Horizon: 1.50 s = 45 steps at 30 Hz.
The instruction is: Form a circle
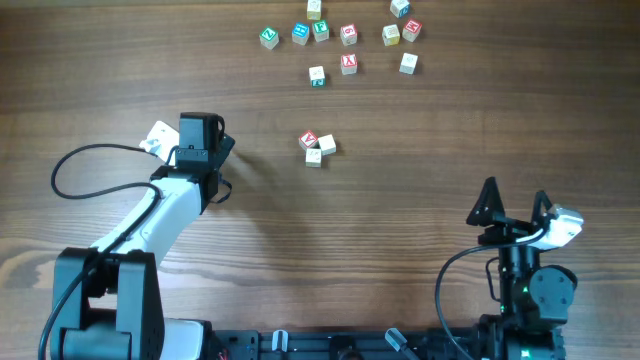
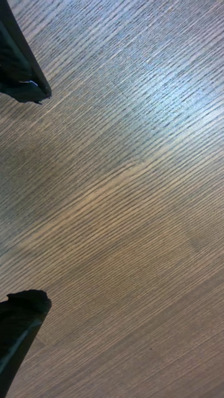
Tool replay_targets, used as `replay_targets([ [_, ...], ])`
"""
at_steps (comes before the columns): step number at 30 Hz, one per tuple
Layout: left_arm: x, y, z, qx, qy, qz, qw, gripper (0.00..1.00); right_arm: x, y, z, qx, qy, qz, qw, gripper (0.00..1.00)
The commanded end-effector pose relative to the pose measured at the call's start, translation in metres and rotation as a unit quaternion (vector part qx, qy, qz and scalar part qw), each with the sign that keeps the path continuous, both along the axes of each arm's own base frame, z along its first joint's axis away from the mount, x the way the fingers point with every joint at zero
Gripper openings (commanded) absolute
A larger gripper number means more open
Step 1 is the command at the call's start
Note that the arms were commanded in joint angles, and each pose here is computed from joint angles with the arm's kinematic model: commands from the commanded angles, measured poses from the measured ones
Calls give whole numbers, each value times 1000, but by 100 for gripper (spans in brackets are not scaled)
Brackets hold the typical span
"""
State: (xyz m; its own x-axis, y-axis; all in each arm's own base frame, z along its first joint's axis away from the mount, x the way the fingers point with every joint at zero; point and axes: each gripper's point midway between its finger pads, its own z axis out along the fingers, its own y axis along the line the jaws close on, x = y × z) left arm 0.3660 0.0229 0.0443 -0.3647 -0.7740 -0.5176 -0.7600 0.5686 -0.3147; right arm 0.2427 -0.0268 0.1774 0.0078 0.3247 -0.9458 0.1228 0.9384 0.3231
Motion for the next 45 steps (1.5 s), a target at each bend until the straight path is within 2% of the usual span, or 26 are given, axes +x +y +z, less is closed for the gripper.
replay_targets([
  [1, -1, 4, -2, 5, 2, 10, 1000, 100, 2, -2, 5, -11, -31, -4, 999, 100],
  [31, 0, 3, 7, 4, -11, 9, 1000, 100, 3, -2, -1, -8, -20, -4, 1000, 100],
  [33, 3, 2, 26, 1, -38, 8, 999, 100, 3, -2, -1, -8, -20, -4, 1000, 100],
  [39, -3, 2, 148, -17, -211, 8, 977, 100, 3, -2, -1, -8, -20, -4, 1000, 100],
  [42, -30, 5, 224, -28, -324, 8, 946, 100, 3, -2, 0, -9, -20, -4, 1000, 100],
  [45, -73, 8, 291, -39, -429, 8, 902, 100, 3, -2, -1, -8, -20, -4, 1000, 100],
])
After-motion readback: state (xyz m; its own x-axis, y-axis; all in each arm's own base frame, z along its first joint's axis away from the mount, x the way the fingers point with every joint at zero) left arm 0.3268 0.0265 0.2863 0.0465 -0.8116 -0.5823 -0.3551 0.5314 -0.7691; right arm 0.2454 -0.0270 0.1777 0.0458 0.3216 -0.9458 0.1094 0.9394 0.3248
